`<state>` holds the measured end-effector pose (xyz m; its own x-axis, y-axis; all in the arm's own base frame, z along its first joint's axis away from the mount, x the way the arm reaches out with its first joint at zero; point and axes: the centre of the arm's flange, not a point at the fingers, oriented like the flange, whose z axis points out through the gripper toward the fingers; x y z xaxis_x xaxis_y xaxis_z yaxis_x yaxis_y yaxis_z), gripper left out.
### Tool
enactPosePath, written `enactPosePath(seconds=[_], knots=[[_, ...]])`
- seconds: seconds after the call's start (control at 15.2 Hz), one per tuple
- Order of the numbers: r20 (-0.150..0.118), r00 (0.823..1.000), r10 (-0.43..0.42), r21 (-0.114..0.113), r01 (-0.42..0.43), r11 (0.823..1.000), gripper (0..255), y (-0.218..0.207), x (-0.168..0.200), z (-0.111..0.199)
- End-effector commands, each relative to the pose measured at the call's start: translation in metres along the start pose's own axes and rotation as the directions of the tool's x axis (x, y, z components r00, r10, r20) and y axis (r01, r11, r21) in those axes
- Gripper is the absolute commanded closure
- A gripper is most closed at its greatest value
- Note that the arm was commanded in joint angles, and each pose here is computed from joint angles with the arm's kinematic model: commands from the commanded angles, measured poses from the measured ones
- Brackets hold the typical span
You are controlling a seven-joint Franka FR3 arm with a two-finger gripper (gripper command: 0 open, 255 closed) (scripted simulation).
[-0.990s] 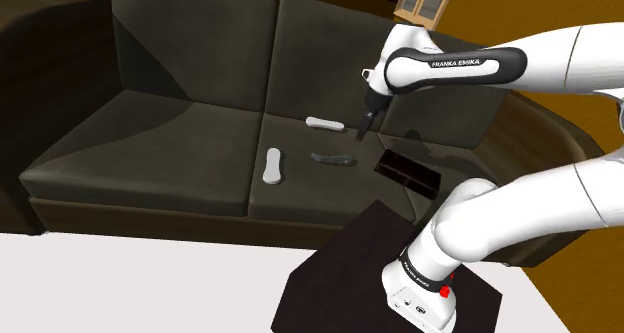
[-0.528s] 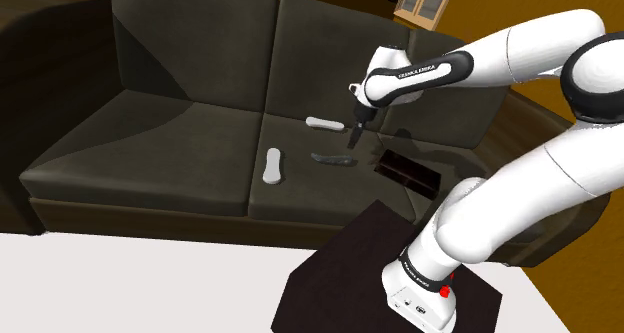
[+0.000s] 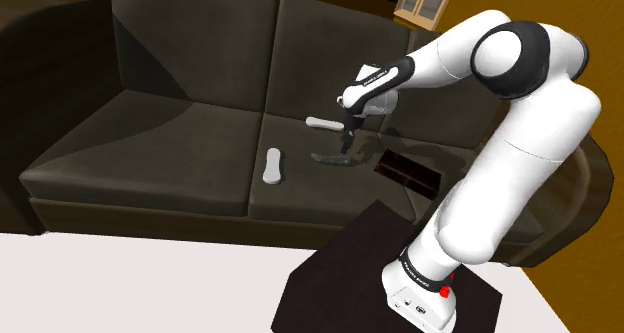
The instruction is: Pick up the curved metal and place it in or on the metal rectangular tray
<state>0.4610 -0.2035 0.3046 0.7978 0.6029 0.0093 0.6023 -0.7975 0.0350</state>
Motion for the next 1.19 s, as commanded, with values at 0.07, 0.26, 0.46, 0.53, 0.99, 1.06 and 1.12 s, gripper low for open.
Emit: enactPosePath(seconds=[0.07, 0.26, 0.46, 0.53, 0.99, 1.06, 1.12], knots=[[-0.001, 0.997, -0.071, 0.005, 0.071, 0.997, 0, 0.022, 0.009, 0.036], [-0.001, 0.991, -0.137, 0.010, 0.137, 0.990, 0, 0.044, 0.020, 0.067], [-0.002, 0.979, -0.202, 0.014, 0.202, 0.979, 0, 0.066, 0.032, 0.098], [-0.002, 0.979, -0.205, 0.015, 0.205, 0.979, 0, 0.067, 0.032, 0.100], [-0.002, 0.979, -0.205, 0.015, 0.205, 0.979, 0, 0.066, 0.032, 0.140], [-0.002, 0.979, -0.205, 0.015, 0.205, 0.979, 0, 0.066, 0.032, 0.140], [-0.002, 0.979, -0.205, 0.015, 0.205, 0.979, 0, 0.066, 0.032, 0.140]])
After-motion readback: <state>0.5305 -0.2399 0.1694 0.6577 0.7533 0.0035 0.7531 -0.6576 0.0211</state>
